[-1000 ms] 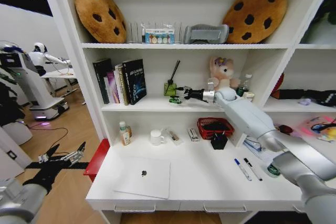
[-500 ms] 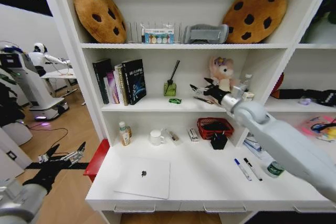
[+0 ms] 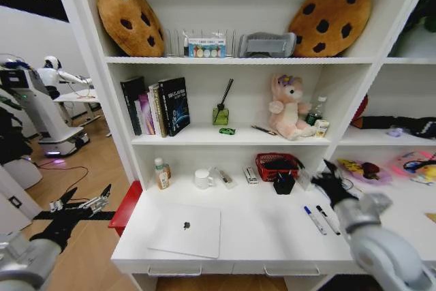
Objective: Organize the objects on the table.
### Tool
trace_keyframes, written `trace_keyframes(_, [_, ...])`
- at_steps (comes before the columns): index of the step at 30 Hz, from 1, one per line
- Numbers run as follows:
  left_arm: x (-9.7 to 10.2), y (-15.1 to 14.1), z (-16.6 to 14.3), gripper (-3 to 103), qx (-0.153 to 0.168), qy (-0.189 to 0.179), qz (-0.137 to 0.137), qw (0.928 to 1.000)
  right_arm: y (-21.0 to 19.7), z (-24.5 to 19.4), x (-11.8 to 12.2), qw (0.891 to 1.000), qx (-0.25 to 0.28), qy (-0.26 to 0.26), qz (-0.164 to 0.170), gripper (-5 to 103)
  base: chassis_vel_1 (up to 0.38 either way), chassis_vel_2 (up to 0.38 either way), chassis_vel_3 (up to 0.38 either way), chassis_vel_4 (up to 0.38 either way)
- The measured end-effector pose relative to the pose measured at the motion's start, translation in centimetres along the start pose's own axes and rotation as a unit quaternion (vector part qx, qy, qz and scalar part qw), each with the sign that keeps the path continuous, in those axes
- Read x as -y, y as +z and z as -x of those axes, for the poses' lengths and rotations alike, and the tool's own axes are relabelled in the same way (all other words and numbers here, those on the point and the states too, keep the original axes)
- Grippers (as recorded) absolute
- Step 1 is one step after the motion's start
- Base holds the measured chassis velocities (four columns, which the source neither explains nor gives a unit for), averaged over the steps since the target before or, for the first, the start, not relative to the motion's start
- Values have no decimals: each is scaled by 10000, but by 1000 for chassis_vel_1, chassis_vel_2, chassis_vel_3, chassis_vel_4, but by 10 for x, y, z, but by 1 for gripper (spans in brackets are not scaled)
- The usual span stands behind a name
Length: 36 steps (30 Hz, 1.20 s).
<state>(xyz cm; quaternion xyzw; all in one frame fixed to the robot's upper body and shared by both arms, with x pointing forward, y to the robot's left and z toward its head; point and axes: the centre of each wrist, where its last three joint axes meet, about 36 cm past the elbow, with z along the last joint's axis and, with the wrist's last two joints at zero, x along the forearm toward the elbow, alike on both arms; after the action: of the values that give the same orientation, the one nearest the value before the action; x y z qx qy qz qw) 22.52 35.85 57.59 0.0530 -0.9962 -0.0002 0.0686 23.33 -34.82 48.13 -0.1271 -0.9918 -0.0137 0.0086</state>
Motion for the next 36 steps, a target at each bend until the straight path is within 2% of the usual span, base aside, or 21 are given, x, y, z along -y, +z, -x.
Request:
trace_keyframes(1, [0, 0, 0, 100, 0, 0, 0, 10000, 0, 0, 0, 10000, 0, 0, 0, 100, 0, 0, 0, 0])
trace_keyframes(3, [0, 0, 0, 100, 0, 0, -1, 10000, 23, -27, 0, 9996, 174, 194, 46, 100, 0, 0, 0, 0])
trace_keyframes(7, [0, 0, 0, 100, 0, -1, 0, 10000, 61, -45, 7, 9983, 382, 346, -280, 100, 0, 0, 0, 0])
trace_keyframes(16, [0, 0, 0, 100, 0, -1, 0, 10000, 67, -50, 3, 9983, 282, 503, -46, 100, 0, 0, 0, 0])
trace_keyframes(18, [0, 0, 0, 100, 0, -1, -1, 10000, 65, -49, 1, 9987, 281, 426, 65, 100, 0, 0, 0, 0])
trace_keyframes(20, [0, 0, 0, 100, 0, 0, 0, 10000, 65, -48, -2, 9992, 315, -62, 252, 100, 0, 0, 0, 0])
trace_keyframes(22, [0, 0, 0, 100, 0, 0, 0, 10000, 70, -47, -4, 9988, 325, -231, 301, 100, 0, 0, 0, 0])
trace_keyframes(36, [0, 0, 0, 100, 0, 0, 0, 10000, 89, -36, -16, 9981, 273, -452, 324, 100, -96, -91, 92, 91])
